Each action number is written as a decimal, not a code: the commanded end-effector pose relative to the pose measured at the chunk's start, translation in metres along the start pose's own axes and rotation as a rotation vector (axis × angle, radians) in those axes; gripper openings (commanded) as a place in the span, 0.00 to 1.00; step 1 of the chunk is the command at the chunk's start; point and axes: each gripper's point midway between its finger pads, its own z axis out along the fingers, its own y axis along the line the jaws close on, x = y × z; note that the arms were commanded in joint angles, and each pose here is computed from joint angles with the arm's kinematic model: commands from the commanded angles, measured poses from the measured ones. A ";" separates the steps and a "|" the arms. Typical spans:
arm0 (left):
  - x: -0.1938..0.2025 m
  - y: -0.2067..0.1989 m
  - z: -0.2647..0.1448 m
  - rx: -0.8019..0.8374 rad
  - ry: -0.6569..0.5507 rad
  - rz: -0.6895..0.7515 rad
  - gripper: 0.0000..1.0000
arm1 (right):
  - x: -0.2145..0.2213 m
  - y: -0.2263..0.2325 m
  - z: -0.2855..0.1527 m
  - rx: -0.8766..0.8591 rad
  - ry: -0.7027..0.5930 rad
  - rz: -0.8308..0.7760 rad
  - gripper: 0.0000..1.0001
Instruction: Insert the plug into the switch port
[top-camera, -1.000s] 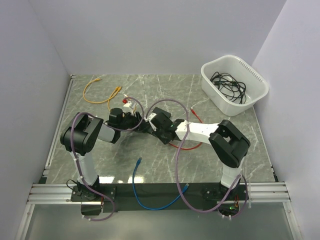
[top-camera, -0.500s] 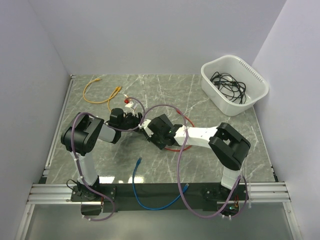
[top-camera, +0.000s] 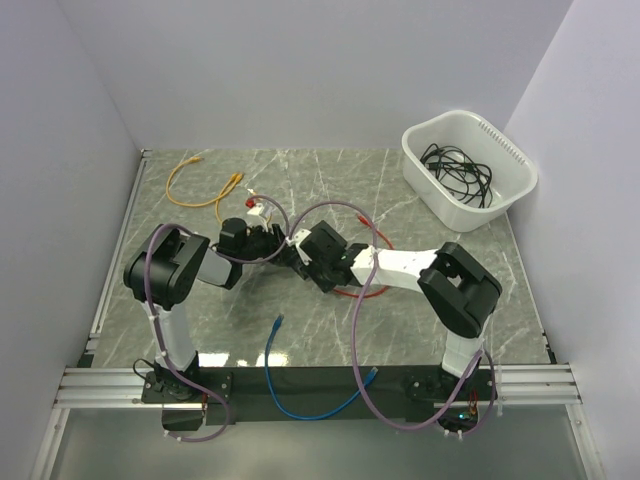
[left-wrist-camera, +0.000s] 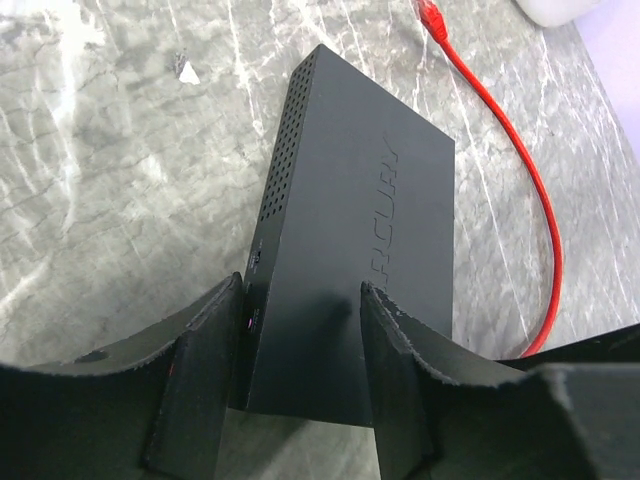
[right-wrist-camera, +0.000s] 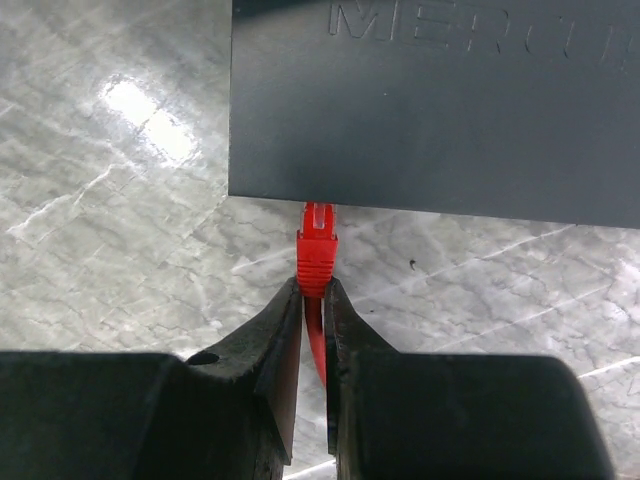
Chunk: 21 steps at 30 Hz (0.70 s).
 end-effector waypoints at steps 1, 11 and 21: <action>0.078 -0.057 -0.007 0.204 0.273 -0.121 0.53 | -0.086 -0.026 -0.008 0.077 -0.293 0.030 0.00; 0.122 -0.096 -0.013 0.255 0.387 -0.120 0.52 | -0.121 -0.015 -0.003 0.008 -0.344 -0.008 0.00; 0.131 -0.090 -0.040 0.087 0.390 -0.272 0.58 | -0.122 -0.006 -0.001 -0.030 -0.346 -0.016 0.00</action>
